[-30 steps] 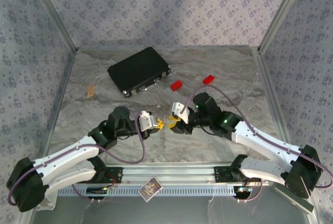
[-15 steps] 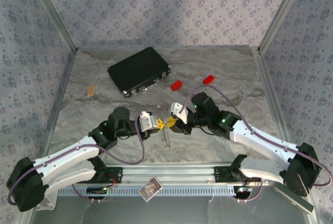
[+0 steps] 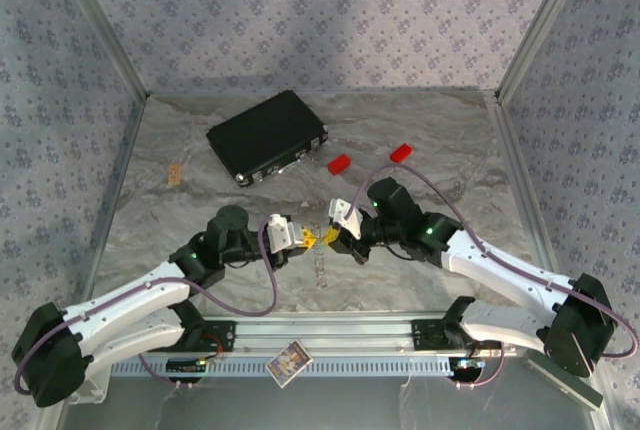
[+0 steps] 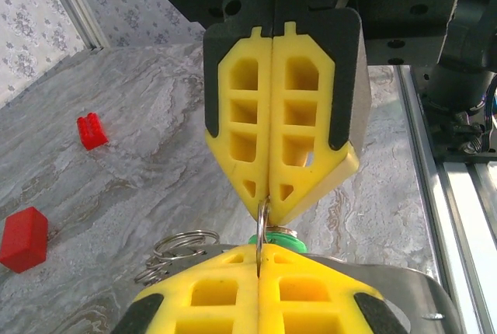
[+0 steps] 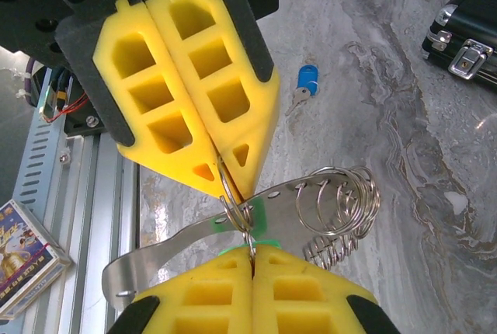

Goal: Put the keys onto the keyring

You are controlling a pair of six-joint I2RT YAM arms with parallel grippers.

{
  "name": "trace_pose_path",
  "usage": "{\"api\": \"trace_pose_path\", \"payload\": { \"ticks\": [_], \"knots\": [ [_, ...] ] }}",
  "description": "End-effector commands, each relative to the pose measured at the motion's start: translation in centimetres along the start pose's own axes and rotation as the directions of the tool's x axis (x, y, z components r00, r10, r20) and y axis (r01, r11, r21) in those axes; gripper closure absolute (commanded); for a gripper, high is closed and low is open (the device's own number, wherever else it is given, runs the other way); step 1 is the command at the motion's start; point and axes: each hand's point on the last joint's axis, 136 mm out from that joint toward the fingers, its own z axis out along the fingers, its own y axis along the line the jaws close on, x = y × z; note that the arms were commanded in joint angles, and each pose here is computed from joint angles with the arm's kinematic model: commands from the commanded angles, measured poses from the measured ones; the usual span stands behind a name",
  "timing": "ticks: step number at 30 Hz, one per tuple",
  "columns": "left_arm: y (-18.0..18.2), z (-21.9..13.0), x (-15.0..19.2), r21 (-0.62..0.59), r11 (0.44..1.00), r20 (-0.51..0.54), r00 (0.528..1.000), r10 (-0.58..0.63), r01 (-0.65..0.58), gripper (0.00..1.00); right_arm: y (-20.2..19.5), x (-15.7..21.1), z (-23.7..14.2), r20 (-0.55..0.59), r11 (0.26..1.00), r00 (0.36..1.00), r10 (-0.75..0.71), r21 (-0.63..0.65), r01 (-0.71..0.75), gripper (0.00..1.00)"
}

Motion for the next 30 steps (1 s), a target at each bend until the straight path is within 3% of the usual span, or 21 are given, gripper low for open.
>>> {"api": "trace_pose_path", "payload": {
  "ticks": [1,5,15,30],
  "knots": [
    [-0.7,-0.4,-2.7,0.032,0.999,0.115,0.993,0.033,-0.037,1.0,0.1,-0.1,-0.2,-0.017,1.0,1.0,0.003,-0.011,-0.003,0.96],
    [-1.0,0.6,-2.5,0.063,0.998,0.13,0.991,-0.016,0.008,1.0,0.3,-0.3,0.3,-0.006,0.999,1.0,0.01,-0.036,-0.01,0.91],
    [-1.1,1.2,-2.3,0.063,0.998,0.131,0.991,-0.029,0.02,1.0,-0.2,0.0,-1.7,0.05,0.998,0.998,-0.036,0.046,0.034,0.64],
    [-1.5,1.3,-2.5,0.079,0.997,0.145,0.989,-0.032,0.021,1.0,0.5,-1.1,-1.6,0.164,0.995,0.982,-0.091,0.051,0.084,0.7]
  ]
}}
